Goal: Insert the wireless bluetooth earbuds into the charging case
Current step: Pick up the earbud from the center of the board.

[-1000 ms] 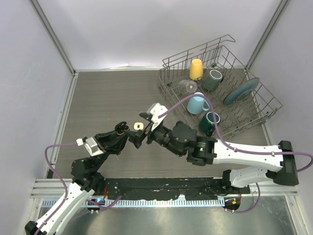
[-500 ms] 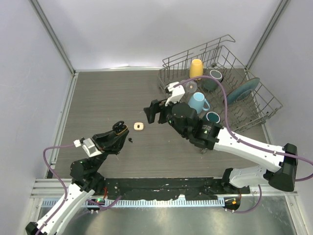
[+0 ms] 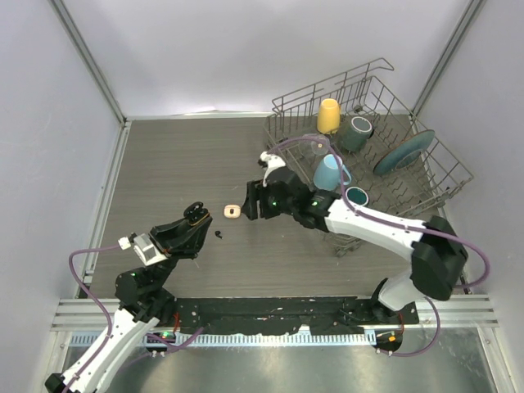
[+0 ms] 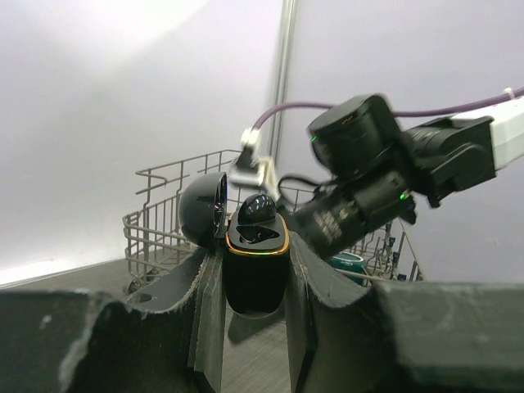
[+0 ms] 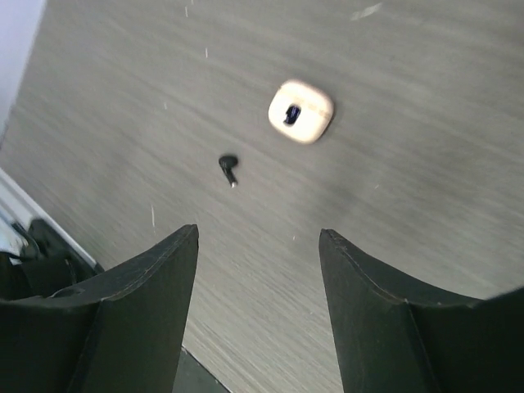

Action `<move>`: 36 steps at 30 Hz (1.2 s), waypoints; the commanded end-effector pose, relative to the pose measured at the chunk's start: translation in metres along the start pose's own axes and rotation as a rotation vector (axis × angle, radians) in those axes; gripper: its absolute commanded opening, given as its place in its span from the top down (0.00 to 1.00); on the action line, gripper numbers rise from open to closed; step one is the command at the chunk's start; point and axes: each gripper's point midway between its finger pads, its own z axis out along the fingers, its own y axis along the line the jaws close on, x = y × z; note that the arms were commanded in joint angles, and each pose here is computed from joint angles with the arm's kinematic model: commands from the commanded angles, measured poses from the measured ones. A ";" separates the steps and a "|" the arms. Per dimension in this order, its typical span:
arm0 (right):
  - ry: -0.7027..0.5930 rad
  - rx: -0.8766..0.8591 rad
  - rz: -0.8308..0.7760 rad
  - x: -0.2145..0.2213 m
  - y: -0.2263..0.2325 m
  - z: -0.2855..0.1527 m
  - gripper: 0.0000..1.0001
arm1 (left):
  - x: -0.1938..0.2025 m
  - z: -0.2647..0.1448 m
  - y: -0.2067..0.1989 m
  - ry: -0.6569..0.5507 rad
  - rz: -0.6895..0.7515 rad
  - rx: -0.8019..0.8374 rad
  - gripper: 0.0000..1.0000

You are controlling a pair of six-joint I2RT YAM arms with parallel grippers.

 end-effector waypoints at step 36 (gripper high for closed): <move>0.254 -0.240 -0.167 0.077 0.058 0.115 0.47 | -0.006 -0.005 -0.004 -0.054 0.000 0.022 1.00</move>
